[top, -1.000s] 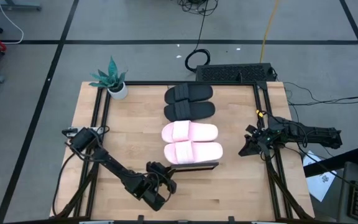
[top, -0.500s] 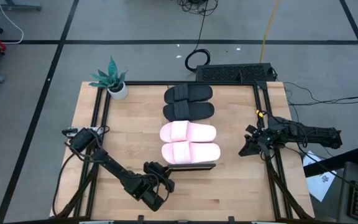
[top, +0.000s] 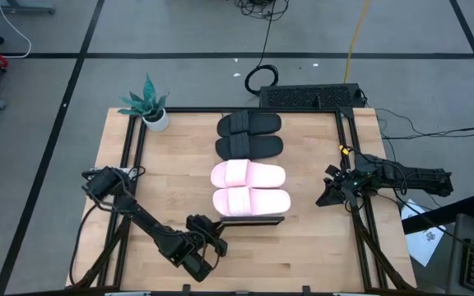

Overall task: Pick and place slides into the shelf
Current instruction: Adjust the shelf, then return to Home Position

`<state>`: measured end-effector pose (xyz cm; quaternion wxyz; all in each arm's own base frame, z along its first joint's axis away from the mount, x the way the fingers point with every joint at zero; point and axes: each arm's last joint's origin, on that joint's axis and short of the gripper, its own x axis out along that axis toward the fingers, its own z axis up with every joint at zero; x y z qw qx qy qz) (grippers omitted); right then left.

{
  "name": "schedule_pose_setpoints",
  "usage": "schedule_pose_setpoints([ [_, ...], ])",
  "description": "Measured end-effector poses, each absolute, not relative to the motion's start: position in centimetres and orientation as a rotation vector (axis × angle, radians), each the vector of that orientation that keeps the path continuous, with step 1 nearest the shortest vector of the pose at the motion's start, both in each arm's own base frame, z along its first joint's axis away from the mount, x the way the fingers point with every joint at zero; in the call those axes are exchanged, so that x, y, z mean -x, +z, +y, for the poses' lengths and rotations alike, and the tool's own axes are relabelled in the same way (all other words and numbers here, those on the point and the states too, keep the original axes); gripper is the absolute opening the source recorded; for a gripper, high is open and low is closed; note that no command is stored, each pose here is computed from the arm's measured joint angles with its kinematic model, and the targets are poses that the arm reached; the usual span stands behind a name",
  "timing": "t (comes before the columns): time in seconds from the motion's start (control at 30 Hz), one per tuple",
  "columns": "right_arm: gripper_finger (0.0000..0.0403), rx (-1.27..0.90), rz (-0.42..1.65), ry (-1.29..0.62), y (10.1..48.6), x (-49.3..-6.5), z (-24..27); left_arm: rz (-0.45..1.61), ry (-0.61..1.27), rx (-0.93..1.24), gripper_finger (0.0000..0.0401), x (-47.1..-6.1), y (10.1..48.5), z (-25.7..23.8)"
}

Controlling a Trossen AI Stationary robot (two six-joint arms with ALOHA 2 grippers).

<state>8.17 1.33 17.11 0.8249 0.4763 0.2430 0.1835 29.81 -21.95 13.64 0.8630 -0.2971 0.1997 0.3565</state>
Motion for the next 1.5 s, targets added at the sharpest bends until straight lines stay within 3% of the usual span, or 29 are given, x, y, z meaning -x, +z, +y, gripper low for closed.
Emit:
schedule_pose_setpoints([
  [0.7,0.0073,-1.015,0.522,0.394,17.1,-8.2,1.3,0.448,0.668,0.775,0.0077,-26.5,13.8,-25.6],
  [0.83,0.0073,-1.001,0.481,0.413,17.5,-8.3,1.3,0.37,0.685,0.764,0.0077,-24.9,14.5,-26.0],
  [1.0,0.0073,-0.917,0.18,0.482,20.2,-8.7,1.1,0.196,0.657,0.749,0.0077,-22.5,19.1,-25.2],
  [1.17,0.0073,-0.813,-0.119,0.516,22.9,-8.3,0.9,0.16,0.588,0.657,0.0077,-20.1,26.1,-22.4],
  [1.5,0.0073,-0.525,-0.16,0.316,29.5,-6.0,0.6,0.082,0.493,0.443,0.0076,-13.4,37.1,-13.3],
])
